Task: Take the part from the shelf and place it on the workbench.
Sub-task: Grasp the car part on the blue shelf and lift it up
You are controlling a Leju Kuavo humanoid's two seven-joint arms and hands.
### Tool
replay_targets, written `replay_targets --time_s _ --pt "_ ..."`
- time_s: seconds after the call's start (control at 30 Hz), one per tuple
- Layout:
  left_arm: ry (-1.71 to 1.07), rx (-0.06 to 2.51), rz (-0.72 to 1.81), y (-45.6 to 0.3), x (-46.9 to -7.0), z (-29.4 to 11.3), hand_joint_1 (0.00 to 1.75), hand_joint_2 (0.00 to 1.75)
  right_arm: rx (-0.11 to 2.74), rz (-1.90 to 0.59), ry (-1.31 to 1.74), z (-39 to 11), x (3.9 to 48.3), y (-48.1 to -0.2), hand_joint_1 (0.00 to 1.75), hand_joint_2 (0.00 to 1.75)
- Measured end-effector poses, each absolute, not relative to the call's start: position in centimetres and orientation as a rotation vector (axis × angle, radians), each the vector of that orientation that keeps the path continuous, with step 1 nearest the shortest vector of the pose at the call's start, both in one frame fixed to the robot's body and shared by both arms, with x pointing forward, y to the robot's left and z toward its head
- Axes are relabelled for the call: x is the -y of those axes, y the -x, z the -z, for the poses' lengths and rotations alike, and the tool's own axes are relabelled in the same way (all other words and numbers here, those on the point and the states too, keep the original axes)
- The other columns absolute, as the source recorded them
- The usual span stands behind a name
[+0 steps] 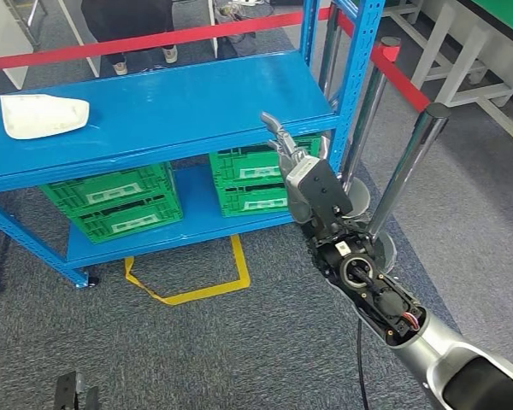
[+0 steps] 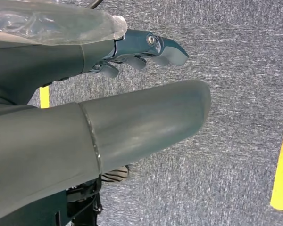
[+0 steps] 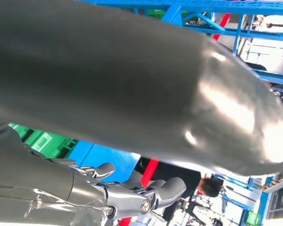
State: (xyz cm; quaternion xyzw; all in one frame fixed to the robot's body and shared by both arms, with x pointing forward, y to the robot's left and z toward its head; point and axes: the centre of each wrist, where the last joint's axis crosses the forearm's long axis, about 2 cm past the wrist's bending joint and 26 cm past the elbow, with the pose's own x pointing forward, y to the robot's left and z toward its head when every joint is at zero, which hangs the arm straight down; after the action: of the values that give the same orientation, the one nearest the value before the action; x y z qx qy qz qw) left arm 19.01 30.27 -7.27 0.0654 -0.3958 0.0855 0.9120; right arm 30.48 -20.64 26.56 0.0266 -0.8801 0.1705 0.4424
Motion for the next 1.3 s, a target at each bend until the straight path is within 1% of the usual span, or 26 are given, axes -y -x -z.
replay_targets --time_s 0.57,1.3 --pt "-0.080 0.783 -0.167 -19.5 -30.2 7.1 0.00 0.00 2.188 -0.407 -0.065 -27.5 20.9 -31.0 0.00 0.00" --pt "-0.075 0.771 -0.157 -19.9 -30.2 6.9 0.00 0.00 2.140 -0.414 -0.042 -25.8 21.6 -30.7 0.00 0.00"
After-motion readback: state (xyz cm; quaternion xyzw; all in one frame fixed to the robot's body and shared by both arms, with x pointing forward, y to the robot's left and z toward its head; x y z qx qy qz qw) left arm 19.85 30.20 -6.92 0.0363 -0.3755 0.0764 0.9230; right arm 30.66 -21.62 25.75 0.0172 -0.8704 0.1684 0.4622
